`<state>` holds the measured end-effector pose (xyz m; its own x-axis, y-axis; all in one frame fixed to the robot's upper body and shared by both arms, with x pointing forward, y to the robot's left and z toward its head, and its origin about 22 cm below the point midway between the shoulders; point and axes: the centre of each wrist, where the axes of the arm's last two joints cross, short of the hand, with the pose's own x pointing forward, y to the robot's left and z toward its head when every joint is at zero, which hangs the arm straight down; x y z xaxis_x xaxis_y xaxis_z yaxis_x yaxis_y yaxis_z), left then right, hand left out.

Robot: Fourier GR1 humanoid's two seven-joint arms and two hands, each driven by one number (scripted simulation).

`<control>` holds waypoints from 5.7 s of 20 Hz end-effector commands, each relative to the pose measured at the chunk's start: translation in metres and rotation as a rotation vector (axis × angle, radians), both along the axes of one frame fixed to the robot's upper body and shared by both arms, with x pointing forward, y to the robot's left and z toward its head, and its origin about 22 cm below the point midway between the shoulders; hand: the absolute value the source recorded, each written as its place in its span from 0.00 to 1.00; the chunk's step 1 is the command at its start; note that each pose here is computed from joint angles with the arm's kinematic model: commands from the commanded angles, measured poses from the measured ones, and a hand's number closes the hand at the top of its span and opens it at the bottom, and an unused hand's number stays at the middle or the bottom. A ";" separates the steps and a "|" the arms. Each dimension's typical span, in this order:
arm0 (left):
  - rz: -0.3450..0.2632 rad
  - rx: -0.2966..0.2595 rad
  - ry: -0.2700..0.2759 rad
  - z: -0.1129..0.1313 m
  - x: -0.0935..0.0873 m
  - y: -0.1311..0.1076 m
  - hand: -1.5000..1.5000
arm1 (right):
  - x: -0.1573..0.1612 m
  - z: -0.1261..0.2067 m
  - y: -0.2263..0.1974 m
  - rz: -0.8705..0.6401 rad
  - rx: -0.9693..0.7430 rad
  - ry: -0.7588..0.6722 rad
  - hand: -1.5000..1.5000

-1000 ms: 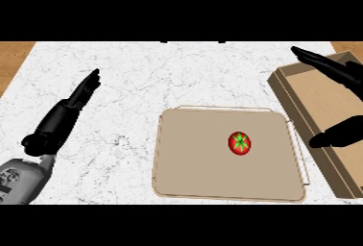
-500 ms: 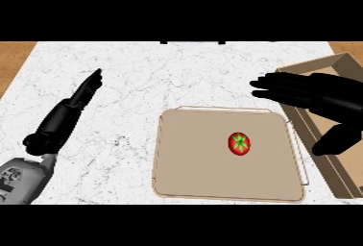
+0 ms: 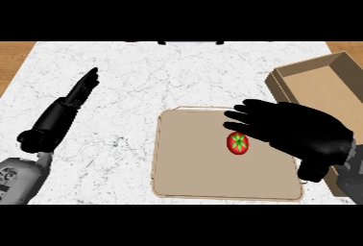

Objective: Pick the tomato from the tray and place it in the cardboard box

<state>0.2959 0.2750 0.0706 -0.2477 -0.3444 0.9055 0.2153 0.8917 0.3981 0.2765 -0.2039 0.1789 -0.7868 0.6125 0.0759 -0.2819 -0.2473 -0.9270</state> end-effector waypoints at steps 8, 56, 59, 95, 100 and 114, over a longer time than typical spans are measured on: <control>-0.010 0.005 0.002 0.000 -0.007 -0.004 0.50 | -0.025 -0.020 0.030 -0.076 -0.107 0.042 0.00; 0.005 0.006 -0.013 -0.016 -0.001 0.000 0.50 | 0.023 -0.156 0.038 -0.055 -0.211 -0.049 1.00; -0.012 0.000 -0.002 0.000 0.005 -0.002 0.50 | 0.045 -0.171 0.039 -0.009 -0.158 -0.097 1.00; -0.020 0.000 0.012 -0.004 -0.010 -0.005 0.50 | 0.134 0.025 -0.006 -1.403 0.566 -0.680 1.00; -0.009 0.000 -0.019 0.000 0.004 -0.004 0.50 | 0.136 0.026 -0.062 -1.487 0.586 -0.738 1.00; 0.002 0.010 -0.006 -0.009 -0.010 -0.001 0.50 | 0.121 0.000 -0.186 -1.620 0.256 -0.266 1.00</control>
<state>0.2907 0.2698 0.0681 -0.2570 -0.3454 0.9026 0.2186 0.8890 0.4024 0.4044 -0.3682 0.1895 0.5783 0.7564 0.3058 0.2224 0.2145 -0.9511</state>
